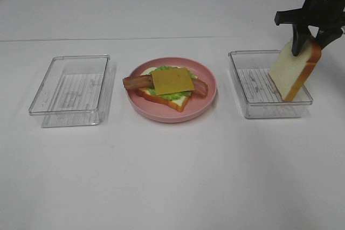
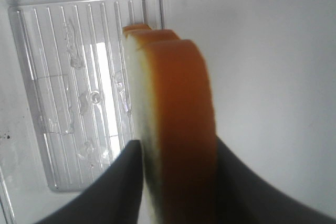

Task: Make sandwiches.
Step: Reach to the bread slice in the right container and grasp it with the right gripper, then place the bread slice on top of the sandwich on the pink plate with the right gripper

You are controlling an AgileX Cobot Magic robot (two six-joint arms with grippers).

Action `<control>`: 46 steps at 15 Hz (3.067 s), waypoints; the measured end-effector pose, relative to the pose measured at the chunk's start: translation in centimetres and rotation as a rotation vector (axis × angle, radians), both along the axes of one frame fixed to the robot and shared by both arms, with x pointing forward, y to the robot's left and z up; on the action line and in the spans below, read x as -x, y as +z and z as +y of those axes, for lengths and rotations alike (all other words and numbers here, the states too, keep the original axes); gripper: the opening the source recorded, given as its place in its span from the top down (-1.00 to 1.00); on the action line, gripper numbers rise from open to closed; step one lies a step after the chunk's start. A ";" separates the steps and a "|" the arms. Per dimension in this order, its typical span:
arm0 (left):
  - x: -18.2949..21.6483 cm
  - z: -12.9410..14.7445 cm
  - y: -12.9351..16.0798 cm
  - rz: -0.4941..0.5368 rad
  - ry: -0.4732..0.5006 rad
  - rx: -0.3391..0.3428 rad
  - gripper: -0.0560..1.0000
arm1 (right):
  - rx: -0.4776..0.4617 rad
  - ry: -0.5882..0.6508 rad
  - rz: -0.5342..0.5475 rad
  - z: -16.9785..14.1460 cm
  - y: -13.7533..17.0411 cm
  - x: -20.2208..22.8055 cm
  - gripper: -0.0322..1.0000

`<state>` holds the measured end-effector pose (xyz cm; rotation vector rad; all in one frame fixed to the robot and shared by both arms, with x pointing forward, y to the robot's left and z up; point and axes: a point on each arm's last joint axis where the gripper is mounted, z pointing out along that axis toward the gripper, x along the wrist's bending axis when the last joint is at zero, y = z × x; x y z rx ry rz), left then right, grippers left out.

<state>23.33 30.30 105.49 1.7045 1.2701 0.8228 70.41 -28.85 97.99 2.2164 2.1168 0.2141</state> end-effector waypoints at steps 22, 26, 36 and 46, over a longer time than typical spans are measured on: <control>0.0 0.0 0.0 -0.001 0.000 0.000 -0.60 | -0.655 0.119 -0.161 17.2 5.5 5.0 0.57; 0.0 0.0 0.0 -0.001 0.000 0.000 -0.60 | -0.801 0.044 -0.119 18.8 1.8 4.3 0.57; 0.0 0.0 0.0 -0.001 0.000 0.000 -0.60 | -0.668 -0.092 -0.079 18.2 -4.0 2.8 0.57; 0.0 0.0 0.0 -0.001 0.000 0.000 -0.60 | -0.516 0.023 -0.087 17.1 -2.1 3.8 -0.59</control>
